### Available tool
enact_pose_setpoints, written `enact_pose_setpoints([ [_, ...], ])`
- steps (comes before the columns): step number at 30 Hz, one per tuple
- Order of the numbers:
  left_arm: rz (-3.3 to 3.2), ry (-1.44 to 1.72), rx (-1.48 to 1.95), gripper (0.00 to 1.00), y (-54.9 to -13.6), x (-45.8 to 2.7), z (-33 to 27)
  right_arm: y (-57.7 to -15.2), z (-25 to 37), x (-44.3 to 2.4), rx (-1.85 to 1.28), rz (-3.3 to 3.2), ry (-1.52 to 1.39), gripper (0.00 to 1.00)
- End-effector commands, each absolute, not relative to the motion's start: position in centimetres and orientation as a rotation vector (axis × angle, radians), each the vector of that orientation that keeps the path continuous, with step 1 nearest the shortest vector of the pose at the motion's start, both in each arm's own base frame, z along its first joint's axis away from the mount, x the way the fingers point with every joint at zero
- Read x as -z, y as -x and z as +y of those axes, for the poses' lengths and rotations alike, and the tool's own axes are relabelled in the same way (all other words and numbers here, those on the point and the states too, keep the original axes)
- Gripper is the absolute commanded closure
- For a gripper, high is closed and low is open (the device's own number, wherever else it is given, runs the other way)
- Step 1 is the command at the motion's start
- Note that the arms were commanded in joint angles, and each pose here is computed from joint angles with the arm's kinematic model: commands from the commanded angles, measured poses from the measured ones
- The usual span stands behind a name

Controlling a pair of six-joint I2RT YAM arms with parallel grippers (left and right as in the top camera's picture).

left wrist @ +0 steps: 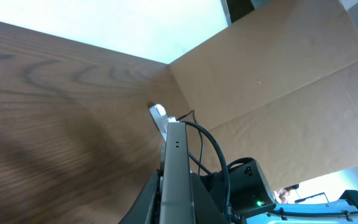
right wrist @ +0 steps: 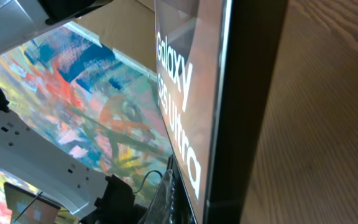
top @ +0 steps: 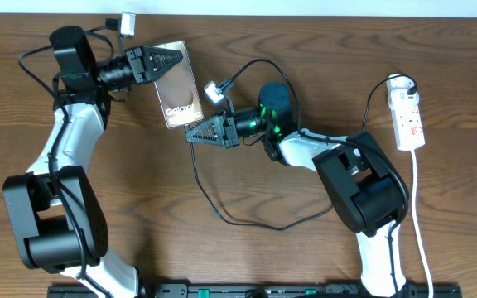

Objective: Plug charger to phone and switch on socket
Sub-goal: 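Push the plug into the phone's charging port with the right gripper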

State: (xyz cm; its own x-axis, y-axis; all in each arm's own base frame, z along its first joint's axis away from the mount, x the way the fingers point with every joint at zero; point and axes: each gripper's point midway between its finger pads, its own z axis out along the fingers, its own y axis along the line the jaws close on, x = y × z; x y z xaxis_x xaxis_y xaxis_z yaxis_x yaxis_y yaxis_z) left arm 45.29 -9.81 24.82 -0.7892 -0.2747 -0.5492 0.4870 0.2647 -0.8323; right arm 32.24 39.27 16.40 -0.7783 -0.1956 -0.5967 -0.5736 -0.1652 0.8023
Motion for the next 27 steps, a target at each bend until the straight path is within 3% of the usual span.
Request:
enact_pose_setpoints([
  [1,1.909,-0.283,1.681,0.93,-43.6,-26.0,-10.9,-36.1,39.3,-17.7,-1.918,1.790,0.692,0.99],
  [5,1.909,-0.283,1.680,0.93,-43.6,-26.0,-10.9,-36.1,39.3,-17.6,-1.920,1.791,0.694,0.97],
  [8,1.909,-0.282,1.680,0.92,-43.6,-26.0,-10.9,-36.0,39.3,-17.6,-1.922,1.794,0.692,0.87],
  [10,1.909,-0.282,1.679,0.93,-43.6,-26.0,-10.8,-36.0,39.3,-17.6,-1.924,1.795,0.696,0.74],
  [15,1.907,-0.286,1.676,0.93,-43.6,-26.0,-10.8,-35.7,39.3,-17.6,-1.935,1.797,0.711,0.17],
  [16,1.905,-0.290,1.673,0.93,-43.6,-26.0,-10.8,-35.6,39.3,-17.6,-1.938,1.797,0.716,0.02],
  [27,1.896,-0.280,1.637,0.92,-43.9,-25.8,-9.8,-35.0,38.9,-17.5,-1.963,1.800,0.767,0.01],
])
